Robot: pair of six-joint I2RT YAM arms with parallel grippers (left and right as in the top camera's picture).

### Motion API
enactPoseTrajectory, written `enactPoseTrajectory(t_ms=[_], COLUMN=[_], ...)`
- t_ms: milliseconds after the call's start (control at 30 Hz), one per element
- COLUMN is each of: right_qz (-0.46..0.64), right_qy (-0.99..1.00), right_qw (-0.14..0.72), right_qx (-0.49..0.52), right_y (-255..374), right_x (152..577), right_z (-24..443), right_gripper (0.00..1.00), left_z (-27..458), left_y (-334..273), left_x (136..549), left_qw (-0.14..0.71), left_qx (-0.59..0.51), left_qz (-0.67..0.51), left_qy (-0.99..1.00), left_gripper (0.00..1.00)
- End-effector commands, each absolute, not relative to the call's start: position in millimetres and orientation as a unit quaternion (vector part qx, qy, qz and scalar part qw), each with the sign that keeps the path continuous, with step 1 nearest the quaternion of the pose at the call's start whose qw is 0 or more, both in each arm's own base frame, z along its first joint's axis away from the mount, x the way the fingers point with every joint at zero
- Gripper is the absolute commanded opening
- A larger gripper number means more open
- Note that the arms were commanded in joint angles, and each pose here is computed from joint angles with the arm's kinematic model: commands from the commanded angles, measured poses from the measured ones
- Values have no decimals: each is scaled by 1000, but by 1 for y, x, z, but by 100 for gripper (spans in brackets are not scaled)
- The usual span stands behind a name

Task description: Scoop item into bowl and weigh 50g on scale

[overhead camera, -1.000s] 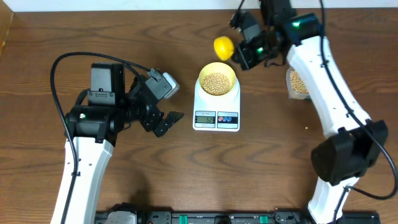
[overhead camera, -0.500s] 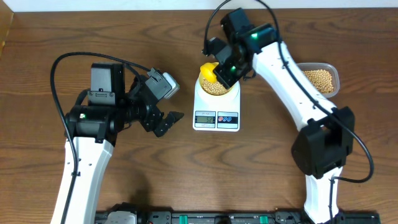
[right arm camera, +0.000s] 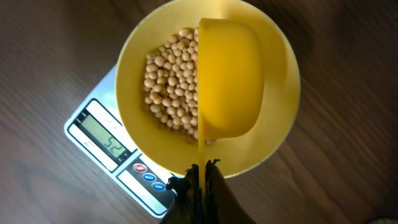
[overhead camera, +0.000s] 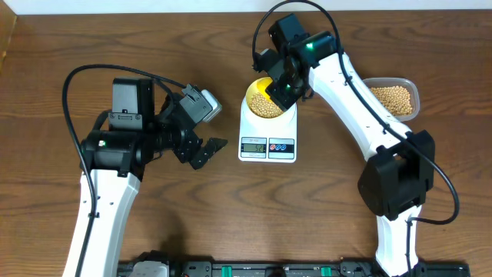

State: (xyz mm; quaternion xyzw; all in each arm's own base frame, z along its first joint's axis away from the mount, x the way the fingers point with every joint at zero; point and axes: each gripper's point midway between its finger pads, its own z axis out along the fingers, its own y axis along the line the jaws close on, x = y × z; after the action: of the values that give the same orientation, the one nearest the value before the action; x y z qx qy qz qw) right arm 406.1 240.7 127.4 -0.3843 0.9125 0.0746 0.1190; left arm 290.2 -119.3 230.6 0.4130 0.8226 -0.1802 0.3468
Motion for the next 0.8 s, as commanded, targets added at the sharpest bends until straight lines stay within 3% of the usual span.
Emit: enactPoseTrajectory(t_ms=[0, 767], right_qz=[63, 61], right_qy=[910, 912], right_qw=[123, 102], right_qx=[-390, -393], right_y=[239, 241], right_x=[408, 406], right_z=[128, 112], right_gripper=[1, 1], left_z=[237, 237], left_y=[-119, -119], left_x=[292, 292], left_qw=[353, 353], left_qx=[408, 408], left_qz=[-183, -183], left_qy=[822, 822], left_gripper=[99, 99])
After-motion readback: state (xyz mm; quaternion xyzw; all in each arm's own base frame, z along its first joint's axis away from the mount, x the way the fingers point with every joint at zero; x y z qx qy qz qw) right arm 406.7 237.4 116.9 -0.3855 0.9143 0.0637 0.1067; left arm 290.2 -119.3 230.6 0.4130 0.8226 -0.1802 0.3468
